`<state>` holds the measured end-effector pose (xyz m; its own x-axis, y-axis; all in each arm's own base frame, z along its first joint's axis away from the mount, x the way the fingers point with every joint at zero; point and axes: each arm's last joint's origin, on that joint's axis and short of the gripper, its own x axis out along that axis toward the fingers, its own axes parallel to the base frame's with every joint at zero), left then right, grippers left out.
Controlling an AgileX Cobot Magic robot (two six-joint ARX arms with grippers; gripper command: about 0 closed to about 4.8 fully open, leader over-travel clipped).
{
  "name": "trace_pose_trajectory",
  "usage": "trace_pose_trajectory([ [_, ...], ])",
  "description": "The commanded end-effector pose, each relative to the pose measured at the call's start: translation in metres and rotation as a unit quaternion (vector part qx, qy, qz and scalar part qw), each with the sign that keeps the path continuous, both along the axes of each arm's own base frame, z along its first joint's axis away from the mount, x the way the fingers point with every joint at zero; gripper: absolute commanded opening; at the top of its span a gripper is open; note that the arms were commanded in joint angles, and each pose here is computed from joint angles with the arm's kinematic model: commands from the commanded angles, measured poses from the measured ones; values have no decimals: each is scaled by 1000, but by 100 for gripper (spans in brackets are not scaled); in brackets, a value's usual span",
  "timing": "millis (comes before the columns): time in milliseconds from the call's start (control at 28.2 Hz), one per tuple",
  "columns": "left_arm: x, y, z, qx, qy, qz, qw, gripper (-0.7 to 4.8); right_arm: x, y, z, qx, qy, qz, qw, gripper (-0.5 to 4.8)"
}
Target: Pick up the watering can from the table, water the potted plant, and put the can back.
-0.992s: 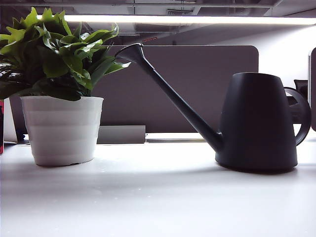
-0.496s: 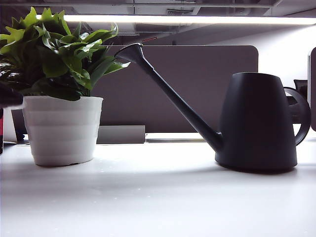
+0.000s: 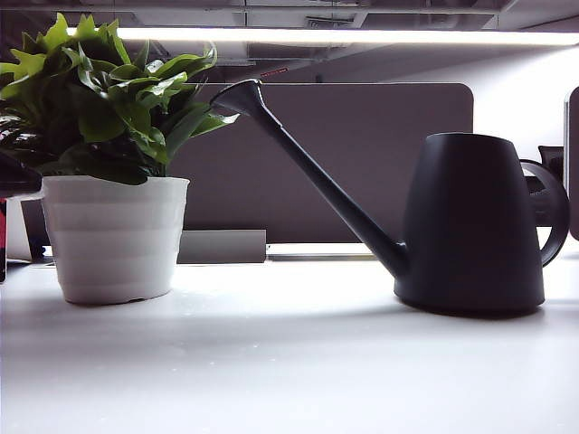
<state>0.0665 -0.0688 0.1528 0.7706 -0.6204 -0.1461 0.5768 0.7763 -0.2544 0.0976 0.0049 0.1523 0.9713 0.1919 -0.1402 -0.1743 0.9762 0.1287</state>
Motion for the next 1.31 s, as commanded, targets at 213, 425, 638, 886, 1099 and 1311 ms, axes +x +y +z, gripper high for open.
trace_pose_trajectory([
  [213, 2, 2, -2, 4, 4, 12, 1000, -5, 0, 0, 0, 1, -6, -1, 1000, 0],
  [425, 17, 20, -3, -6, 15, 78, 997, -5, -1, 0, 1, 1, -16, -1, 1000, 0],
  [638, 28, 52, -3, -8, 14, 251, 968, -5, -1, 1, 2, 1, -19, 2, 1000, 0],
  [886, 29, 76, -3, -8, 12, 380, 925, -5, -1, 0, 2, 1, -18, 2, 1000, 0],
  [1099, 29, 77, -3, -7, 12, 386, 922, -5, -1, 0, 2, 1, -18, 1, 1000, 0],
  [1311, 29, 77, -3, -7, 12, 386, 922, -5, -1, 0, 2, 1, -18, 1, 1000, 0],
])
